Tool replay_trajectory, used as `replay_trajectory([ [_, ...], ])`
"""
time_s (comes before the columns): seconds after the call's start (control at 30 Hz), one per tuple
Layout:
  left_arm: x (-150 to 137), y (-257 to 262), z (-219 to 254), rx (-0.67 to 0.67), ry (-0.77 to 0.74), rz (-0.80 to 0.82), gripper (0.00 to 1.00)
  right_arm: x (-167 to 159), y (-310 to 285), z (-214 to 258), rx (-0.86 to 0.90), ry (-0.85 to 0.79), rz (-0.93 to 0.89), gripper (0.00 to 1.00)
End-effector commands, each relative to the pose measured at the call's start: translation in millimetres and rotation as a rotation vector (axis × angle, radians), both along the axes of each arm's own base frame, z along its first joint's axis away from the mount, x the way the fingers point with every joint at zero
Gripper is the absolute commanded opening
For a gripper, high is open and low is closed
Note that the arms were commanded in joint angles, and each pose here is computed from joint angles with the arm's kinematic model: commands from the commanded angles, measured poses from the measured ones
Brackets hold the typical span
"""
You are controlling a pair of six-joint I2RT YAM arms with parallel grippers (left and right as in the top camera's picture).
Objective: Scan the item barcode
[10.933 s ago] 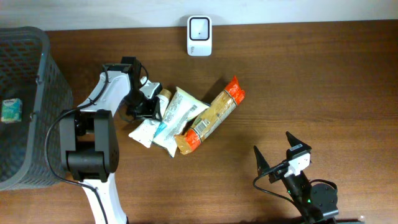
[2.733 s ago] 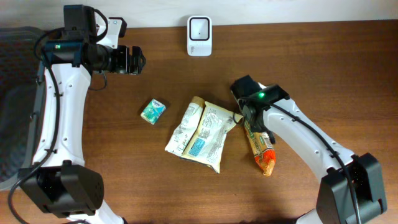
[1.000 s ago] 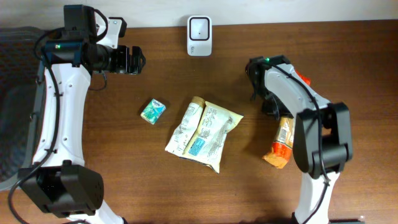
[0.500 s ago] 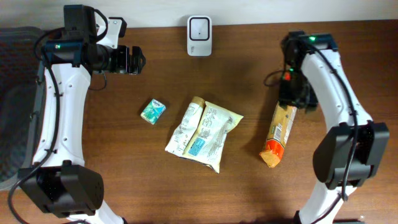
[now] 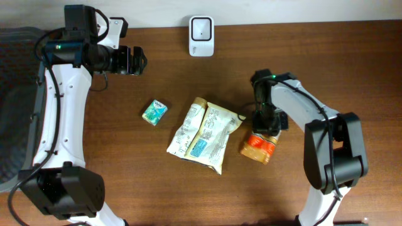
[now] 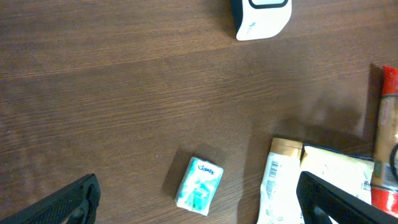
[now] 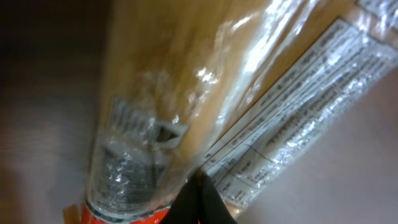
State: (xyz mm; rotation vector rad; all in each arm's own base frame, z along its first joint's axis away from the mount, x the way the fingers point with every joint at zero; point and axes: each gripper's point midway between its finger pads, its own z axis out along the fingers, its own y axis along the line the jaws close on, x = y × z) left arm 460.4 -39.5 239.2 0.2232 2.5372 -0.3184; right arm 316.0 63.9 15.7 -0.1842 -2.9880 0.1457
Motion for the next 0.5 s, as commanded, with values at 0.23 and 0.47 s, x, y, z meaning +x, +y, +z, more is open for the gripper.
replay_trajectory([
  [0.23,0.7,0.2,2.8,0.008,-0.013,-0.013,0.99,77.6,4.9,68.2,0.171,-0.213,-0.123,0.30],
  [0.47,0.7,0.2,2.8,0.008,-0.013,-0.013,0.99,159.8,-33.1,64.7,0.201,-0.447,-0.006,0.61],
])
